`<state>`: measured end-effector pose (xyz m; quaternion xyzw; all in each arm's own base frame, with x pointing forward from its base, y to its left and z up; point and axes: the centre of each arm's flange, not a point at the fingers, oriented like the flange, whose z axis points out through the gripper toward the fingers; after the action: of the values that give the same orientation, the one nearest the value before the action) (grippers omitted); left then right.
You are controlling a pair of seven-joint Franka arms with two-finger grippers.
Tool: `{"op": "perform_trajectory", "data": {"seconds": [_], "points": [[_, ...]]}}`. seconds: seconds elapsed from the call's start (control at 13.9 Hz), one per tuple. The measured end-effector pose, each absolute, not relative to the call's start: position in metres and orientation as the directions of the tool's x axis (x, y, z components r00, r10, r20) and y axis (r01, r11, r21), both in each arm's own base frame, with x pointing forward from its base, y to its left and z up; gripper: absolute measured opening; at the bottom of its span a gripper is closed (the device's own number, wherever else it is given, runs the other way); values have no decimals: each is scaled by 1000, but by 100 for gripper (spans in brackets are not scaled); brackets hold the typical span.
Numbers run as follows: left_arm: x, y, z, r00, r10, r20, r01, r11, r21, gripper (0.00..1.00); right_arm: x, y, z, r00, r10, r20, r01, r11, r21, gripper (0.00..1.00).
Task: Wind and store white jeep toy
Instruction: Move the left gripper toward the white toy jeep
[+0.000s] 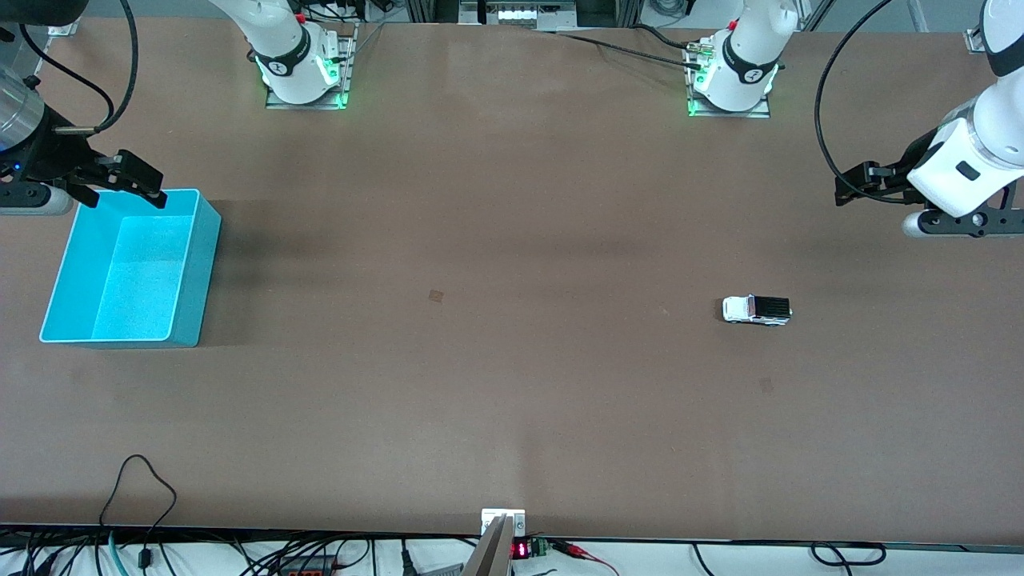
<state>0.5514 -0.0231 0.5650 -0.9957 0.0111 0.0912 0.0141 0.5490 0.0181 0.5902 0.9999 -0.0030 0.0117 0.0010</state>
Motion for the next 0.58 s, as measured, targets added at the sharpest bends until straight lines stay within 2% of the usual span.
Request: {"op": "perform_trajectory", "data": {"seconds": [0.36, 0.58], "points": [[558, -26, 547, 965, -147, -215, -151, -989, 0, 100, 549, 18, 590, 1000, -6, 23, -6, -1000, 2, 100], [565, -34, 534, 924, -313, -219, -312, -949, 37, 100, 549, 18, 590, 1000, -6, 23, -6, -1000, 2, 100]]}}
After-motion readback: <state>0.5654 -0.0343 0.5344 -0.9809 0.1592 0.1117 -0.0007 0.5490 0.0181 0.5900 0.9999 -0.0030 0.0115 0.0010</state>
